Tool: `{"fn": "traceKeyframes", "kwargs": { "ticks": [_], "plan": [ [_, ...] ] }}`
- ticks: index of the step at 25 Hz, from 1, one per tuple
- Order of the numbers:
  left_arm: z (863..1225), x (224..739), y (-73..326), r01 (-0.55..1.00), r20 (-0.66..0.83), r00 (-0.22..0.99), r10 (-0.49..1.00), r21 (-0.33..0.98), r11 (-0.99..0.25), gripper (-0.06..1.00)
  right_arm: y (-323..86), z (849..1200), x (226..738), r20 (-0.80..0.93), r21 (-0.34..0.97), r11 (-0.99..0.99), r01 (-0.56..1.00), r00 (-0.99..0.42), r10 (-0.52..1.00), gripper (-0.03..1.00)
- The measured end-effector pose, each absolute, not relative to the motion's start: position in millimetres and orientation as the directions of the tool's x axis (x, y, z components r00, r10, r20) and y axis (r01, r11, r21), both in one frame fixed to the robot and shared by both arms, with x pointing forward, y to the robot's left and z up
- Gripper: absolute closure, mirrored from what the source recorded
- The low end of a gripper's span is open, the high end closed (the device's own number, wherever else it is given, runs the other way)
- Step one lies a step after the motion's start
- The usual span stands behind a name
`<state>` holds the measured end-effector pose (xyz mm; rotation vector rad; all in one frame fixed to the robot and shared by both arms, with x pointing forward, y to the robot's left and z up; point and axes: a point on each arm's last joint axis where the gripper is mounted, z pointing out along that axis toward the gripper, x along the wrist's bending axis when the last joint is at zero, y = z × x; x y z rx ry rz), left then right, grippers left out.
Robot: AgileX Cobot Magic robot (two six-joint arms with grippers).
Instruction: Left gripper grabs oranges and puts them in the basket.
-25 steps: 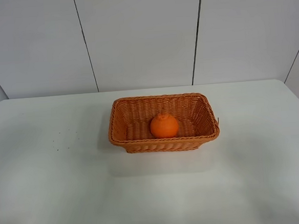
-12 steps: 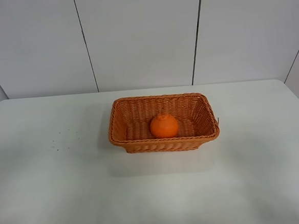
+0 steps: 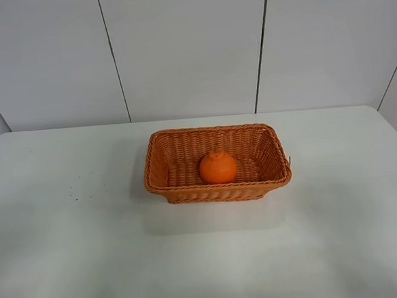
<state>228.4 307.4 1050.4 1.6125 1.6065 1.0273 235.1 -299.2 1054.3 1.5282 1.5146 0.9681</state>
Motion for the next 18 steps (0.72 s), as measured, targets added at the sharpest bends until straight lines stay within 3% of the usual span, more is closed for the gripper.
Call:
{"fn": "traceKeyframes", "kwargs": {
  "ticks": [18],
  "plan": [
    [1041.3,229.3,307.5,0.549,0.086,-0.05,0.995,0.835,-0.044,0.1,-299.2,1054.3,235.1,0.002,0.907,-0.005,0.422,0.008,1.0,0.27]
  ]
}}
